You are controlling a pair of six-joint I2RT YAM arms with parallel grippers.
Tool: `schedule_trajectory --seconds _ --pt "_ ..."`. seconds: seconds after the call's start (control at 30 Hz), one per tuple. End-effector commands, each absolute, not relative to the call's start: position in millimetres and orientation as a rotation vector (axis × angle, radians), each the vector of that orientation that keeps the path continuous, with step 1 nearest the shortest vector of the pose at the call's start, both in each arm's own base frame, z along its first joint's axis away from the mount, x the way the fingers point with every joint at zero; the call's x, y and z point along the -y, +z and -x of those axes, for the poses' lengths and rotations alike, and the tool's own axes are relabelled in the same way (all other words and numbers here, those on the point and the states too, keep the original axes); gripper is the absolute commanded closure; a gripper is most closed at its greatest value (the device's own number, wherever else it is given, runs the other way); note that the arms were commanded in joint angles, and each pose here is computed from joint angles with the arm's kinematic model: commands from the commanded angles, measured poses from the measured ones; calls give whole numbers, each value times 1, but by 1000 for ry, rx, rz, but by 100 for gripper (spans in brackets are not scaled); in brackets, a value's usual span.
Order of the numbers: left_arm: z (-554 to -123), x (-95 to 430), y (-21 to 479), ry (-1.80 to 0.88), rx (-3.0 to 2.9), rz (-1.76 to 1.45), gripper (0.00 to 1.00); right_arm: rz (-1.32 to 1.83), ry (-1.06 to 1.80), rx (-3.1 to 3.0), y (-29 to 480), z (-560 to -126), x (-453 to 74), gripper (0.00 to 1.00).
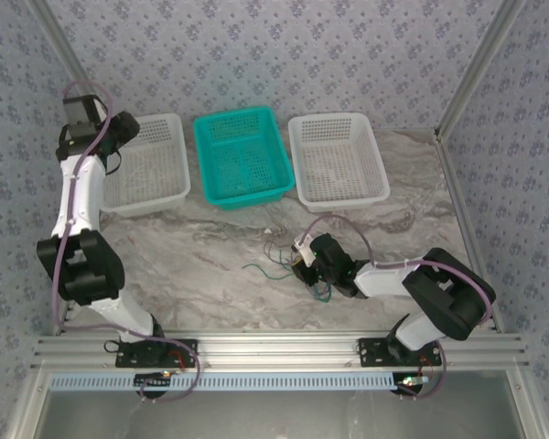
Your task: Untangle the cables
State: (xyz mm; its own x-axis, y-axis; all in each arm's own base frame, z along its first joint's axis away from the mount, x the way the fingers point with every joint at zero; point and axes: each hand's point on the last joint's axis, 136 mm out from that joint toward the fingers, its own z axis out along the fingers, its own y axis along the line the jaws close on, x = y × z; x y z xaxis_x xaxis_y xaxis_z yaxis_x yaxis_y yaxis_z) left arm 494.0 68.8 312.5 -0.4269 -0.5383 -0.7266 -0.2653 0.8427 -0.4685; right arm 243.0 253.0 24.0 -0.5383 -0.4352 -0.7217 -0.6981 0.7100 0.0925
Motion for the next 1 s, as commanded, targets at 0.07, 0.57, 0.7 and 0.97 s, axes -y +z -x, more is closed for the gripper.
schedule_trajectory --seconds 0.07,0.57,0.7,0.97 --pt "-449 4 370 -536 -1963 376 46 822 513 -2232 31 -248 -256 79" --pt "-353 150 273 -711 -2194 92 43 748 592 -2104 105 -266 -261 35" --pt "-334 183 242 -779 -2278 85 43 594 634 -2047 143 -280 -249 35" --pt "-294 245 163 -944 -2499 104 45 271 615 -2165 140 -287 -192 35"
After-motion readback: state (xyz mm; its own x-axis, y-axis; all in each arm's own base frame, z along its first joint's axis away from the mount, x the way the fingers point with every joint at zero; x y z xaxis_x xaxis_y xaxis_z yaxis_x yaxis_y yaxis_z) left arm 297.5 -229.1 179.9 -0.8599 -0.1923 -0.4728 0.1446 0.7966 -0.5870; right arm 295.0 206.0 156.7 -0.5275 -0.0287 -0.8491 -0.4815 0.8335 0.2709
